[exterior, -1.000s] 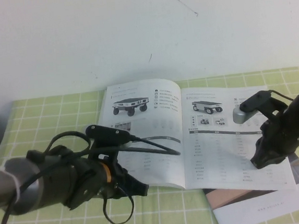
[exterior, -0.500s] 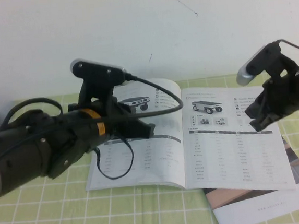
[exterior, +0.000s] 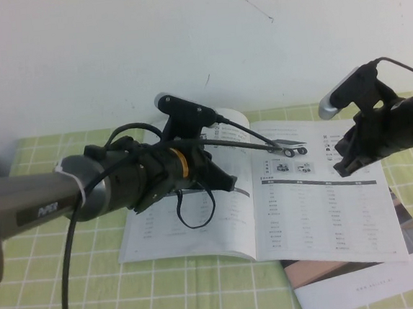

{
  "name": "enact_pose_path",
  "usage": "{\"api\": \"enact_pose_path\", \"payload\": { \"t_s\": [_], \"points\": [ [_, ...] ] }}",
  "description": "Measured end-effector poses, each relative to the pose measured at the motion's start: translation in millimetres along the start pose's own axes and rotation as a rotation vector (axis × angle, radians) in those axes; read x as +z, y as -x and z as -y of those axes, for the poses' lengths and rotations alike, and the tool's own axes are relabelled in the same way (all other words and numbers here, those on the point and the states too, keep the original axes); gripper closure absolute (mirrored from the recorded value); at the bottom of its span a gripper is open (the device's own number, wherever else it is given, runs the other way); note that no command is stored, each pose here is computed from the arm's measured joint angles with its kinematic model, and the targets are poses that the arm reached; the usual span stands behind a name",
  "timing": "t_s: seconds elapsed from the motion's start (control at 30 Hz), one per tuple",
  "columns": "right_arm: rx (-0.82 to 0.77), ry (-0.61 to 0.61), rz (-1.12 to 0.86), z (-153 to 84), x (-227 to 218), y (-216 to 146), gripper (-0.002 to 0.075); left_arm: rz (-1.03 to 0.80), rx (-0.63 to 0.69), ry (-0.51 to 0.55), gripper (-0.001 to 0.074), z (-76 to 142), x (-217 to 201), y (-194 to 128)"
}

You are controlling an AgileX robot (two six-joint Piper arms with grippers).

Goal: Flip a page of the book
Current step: Open the closed book

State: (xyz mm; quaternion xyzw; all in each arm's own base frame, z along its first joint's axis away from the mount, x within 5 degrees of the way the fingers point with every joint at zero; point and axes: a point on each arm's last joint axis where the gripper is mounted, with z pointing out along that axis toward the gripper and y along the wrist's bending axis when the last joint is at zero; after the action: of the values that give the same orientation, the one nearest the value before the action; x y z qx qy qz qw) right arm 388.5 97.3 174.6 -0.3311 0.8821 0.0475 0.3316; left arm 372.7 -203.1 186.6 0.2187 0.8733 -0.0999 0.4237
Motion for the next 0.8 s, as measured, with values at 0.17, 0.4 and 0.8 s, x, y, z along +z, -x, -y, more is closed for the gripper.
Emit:
{"api": "enact_pose_path", "payload": {
  "t_s": [0.17, 0.4, 0.8],
  "points": [
    [0.025, 0.025, -0.044, -2, 18, -11, 0.0729, -0.063, -0.004, 0.013, 0.0738, -1, 15, -13],
    [0.043, 0.036, -0.058, -3, 25, -16, 0.0729, -0.141, -0.046, 0.037, 0.0738, -3, 22, -26],
    [0.080, 0.130, -0.107, -12, 26, -21, 0.0729, -0.210, -0.121, 0.011, 0.0738, 12, 14, -52]
  ]
}}
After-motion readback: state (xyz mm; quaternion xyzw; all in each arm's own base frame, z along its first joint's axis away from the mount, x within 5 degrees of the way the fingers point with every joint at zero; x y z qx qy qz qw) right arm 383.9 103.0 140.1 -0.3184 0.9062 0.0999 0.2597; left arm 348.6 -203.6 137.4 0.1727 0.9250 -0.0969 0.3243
